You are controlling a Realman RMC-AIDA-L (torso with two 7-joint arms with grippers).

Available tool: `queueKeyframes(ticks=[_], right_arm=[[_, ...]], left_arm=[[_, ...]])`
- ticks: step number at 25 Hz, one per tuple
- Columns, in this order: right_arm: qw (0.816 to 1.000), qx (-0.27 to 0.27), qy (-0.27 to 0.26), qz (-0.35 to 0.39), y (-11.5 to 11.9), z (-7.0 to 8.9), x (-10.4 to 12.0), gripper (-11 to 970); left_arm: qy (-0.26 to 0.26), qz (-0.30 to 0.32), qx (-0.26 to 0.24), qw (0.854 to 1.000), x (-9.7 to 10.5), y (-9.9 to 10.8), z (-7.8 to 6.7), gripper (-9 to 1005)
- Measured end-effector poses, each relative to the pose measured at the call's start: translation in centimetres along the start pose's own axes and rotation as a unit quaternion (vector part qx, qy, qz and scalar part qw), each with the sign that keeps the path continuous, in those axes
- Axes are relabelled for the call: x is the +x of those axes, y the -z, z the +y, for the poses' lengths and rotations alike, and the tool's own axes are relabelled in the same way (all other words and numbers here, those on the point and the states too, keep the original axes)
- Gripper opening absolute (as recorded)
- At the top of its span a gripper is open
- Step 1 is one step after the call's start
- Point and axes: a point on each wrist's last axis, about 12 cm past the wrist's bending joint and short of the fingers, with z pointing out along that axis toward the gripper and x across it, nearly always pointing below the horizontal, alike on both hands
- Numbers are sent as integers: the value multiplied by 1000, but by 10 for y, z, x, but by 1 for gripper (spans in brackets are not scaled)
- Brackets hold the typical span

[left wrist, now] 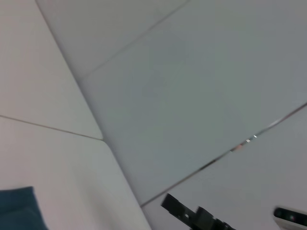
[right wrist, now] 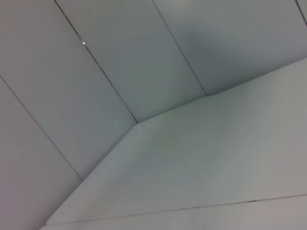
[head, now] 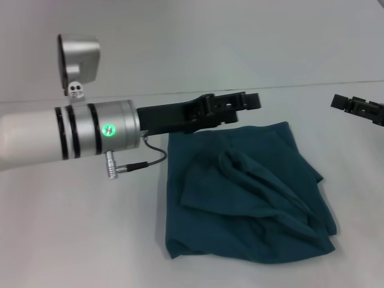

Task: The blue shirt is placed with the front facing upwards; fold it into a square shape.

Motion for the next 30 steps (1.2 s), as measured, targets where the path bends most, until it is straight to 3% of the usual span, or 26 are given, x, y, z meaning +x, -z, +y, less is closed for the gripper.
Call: queueKeyframes(ticks=[2,13,23,30], right_arm=[[1000,0,1,3,0,0,1,917],[995,-32,15,95,-4,8,6,917],[991,-68,24,116,-2,17,6,917],[990,-75,25,120,0,18,3,917]], left_arm=[[-3,-8,-7,1000,0,7,3,767],[-58,-42,-55,996,6,58,19,910],[-66,-61,-99,991,16,95,33,907],[-60,-58,-101,991,20,99,35,908]])
